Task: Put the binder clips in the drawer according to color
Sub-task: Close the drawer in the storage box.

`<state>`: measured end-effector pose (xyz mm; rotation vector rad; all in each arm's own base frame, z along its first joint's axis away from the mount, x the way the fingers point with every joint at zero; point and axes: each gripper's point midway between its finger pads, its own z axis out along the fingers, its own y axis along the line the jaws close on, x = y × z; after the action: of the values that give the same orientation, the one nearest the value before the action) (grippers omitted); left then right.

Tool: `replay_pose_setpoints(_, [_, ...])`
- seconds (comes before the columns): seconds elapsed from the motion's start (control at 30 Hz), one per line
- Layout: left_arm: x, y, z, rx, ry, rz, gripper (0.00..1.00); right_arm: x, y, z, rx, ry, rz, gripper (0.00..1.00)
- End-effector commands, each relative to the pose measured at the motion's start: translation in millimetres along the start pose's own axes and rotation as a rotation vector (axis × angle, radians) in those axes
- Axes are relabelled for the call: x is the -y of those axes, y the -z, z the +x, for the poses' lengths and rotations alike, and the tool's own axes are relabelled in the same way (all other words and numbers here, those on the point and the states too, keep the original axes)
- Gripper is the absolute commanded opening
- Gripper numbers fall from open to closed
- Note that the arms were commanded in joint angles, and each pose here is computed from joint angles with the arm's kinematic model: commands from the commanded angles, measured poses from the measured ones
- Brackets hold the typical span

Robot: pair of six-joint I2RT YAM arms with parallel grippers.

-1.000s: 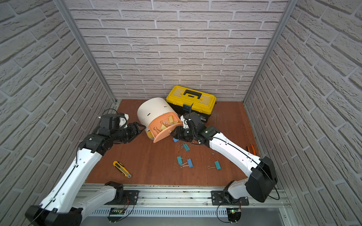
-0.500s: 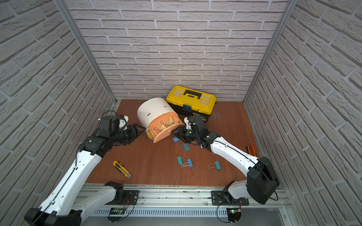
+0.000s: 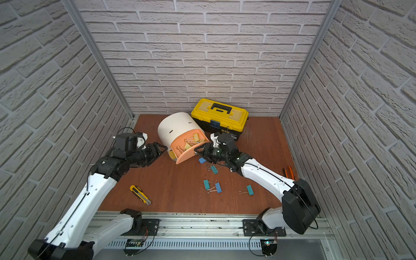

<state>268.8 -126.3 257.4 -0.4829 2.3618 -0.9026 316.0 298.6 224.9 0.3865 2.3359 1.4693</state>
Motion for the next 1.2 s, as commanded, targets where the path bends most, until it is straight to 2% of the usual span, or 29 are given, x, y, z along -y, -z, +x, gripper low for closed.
replay_pose_setpoints(0.0, [-1.9,2.4,0.2,0.012,0.004,0.004,0.69,-6.7,-2.7,-2.7,0.003,0.006,-0.043,0.38])
replay_pose_setpoints(0.33, [-3.0,0.7,0.2,0.01,0.006,0.003,0.69,0.2,-8.9,-3.5,-0.002,-0.004,-0.032,0.34])
replay_pose_setpoints(1.17, [-8.2,3.3,-0.4,0.018,0.017,-0.002,0.71,-21.9,-29.5,-25.0,-0.006,0.005,-0.064,0.3])
